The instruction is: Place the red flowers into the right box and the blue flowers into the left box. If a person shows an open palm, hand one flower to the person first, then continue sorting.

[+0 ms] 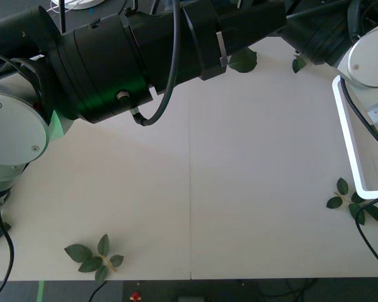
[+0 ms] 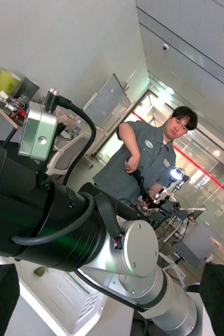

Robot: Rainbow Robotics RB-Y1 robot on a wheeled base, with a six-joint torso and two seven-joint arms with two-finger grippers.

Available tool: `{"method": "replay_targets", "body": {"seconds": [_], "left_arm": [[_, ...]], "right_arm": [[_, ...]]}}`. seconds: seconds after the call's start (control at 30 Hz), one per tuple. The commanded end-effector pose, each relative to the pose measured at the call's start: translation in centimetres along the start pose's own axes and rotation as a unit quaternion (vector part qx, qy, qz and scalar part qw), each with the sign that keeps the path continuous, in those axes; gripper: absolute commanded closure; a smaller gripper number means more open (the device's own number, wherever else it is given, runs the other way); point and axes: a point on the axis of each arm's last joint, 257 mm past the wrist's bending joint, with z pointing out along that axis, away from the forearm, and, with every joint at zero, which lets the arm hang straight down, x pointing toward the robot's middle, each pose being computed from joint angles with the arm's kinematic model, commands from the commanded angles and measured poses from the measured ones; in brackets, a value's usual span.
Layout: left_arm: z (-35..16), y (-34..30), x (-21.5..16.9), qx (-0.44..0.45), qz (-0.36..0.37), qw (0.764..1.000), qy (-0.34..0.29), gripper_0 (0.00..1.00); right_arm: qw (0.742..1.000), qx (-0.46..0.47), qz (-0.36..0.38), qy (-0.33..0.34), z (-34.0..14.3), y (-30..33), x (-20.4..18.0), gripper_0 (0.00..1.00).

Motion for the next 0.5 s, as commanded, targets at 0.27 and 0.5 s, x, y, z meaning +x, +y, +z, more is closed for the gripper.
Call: {"method": "replay_targets", "body": {"seconds": [0.27,0.5], "left_arm": [[-0.2,0.0,0.1,-0.001,0.012,1.0,0.003,0.0],[-1.0,0.6,-0.8,-0.014,0.035,0.999,0.003,0.0]], "right_arm": [[0.998,-0.05,0.036,0.011,-1.4,0.8,-1.6,0.0],[0.993,-0.092,0.048,0.059,-6.6,0.0,-1.4,0.0]]}}
